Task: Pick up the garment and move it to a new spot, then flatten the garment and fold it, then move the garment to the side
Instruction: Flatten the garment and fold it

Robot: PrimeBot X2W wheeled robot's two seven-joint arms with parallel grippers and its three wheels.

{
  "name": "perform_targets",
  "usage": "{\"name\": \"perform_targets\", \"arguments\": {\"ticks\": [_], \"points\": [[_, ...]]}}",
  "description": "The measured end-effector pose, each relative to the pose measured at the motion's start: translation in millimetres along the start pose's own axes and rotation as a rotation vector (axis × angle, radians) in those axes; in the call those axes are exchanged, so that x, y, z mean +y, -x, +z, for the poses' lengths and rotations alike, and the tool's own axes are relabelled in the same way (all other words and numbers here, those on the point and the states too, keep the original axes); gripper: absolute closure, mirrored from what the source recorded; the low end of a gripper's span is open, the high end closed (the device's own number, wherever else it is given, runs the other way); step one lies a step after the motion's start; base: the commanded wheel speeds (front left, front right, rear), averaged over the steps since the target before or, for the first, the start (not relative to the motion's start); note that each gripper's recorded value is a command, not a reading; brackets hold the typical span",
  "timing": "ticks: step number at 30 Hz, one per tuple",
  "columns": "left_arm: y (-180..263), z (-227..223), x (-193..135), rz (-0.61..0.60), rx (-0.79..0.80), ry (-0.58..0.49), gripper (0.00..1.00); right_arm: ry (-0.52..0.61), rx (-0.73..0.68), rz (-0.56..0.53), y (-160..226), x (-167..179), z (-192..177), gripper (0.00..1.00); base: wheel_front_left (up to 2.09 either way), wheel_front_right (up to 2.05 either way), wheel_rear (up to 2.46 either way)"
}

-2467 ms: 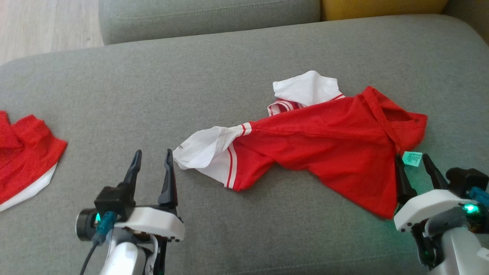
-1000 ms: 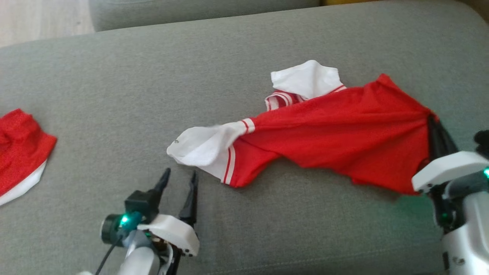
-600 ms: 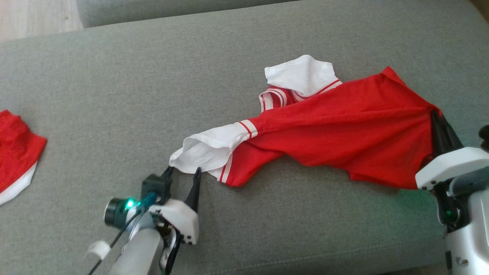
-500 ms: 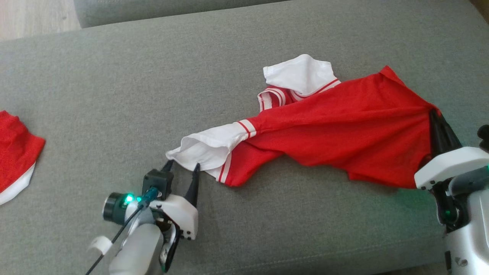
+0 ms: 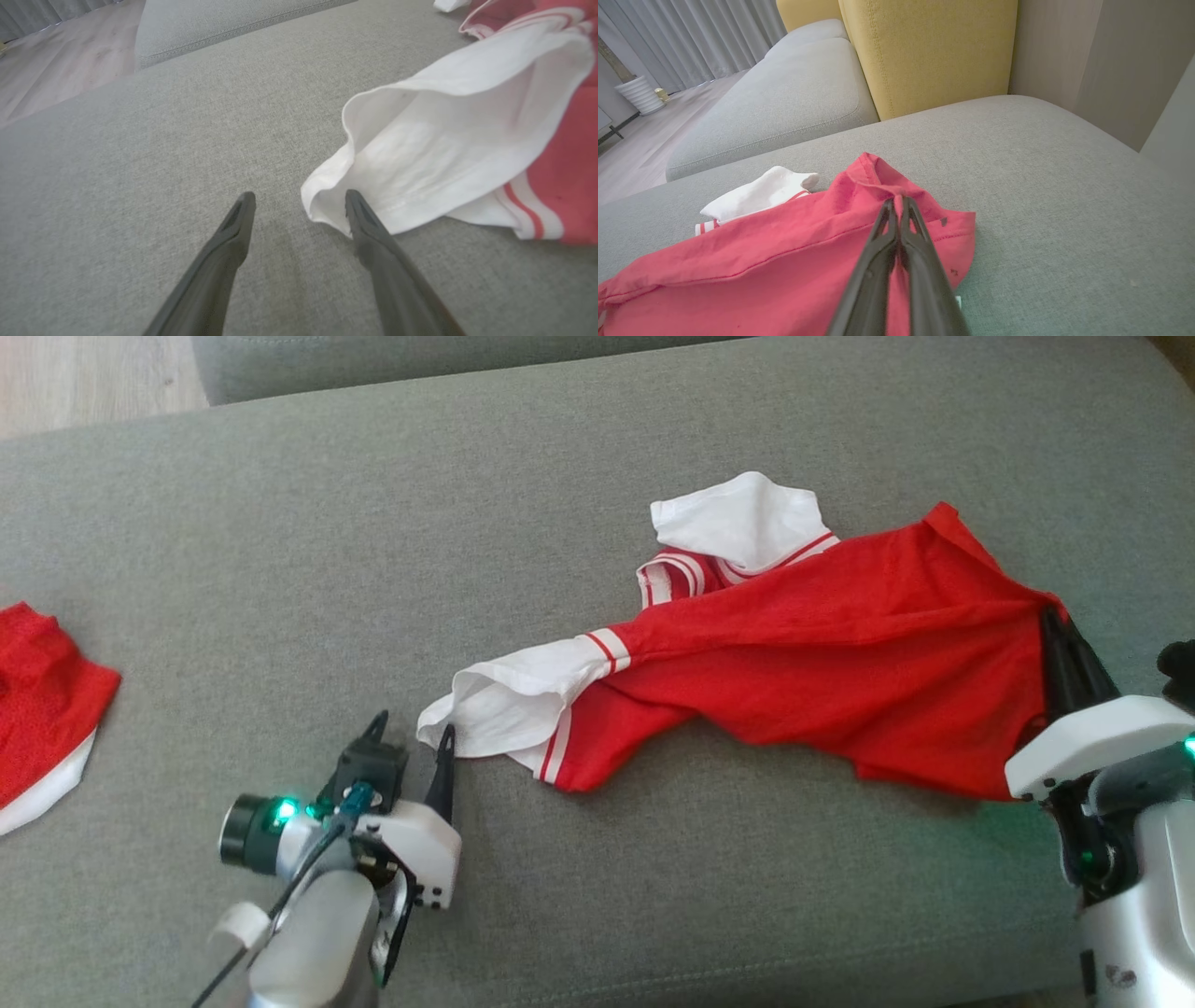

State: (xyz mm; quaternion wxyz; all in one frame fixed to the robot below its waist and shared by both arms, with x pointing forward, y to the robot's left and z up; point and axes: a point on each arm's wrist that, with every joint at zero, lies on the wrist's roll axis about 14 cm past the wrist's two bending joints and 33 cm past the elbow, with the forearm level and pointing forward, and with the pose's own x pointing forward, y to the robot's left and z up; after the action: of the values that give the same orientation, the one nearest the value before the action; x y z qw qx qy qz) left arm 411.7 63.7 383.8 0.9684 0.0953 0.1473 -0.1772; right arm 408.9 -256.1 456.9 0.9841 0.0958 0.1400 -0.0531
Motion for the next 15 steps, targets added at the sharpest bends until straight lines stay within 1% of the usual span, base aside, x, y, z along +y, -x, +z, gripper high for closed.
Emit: {"name": "perform_targets", "arguments": {"ticks": [7, 8, 9, 10, 15], "points": [[-8.4, 2.5, 0.0, -0.017, 0.006, 0.011, 0.0, 0.002, 0.008, 0.0, -0.3, 0.0, -2.7, 1.0, 0.0, 0.0, 0.0], [-8.9, 0.6, -0.8, -0.022, 0.014, 0.019, 0.39, 0.002, 0.009, -0.001, -0.1, -0.4, -3.1, 1.0, 0.0, 0.0, 0.0], [-9.3, -1.2, -1.6, -0.027, 0.022, 0.026, 0.91, 0.002, 0.01, -0.002, 0.1, -0.6, -3.4, 1.0, 0.0, 0.0, 0.0], [-9.5, -2.8, -2.8, -0.032, 0.028, 0.032, 1.0, 0.002, 0.01, -0.002, 0.4, -0.9, -3.6, 1.0, 0.0, 0.0, 0.0], [-10.7, 3.1, -5.0, -0.03, 0.017, 0.049, 1.0, 0.003, 0.007, 0.002, 1.7, 0.6, -2.7, 1.0, 0.0, 0.0, 0.0]]}}
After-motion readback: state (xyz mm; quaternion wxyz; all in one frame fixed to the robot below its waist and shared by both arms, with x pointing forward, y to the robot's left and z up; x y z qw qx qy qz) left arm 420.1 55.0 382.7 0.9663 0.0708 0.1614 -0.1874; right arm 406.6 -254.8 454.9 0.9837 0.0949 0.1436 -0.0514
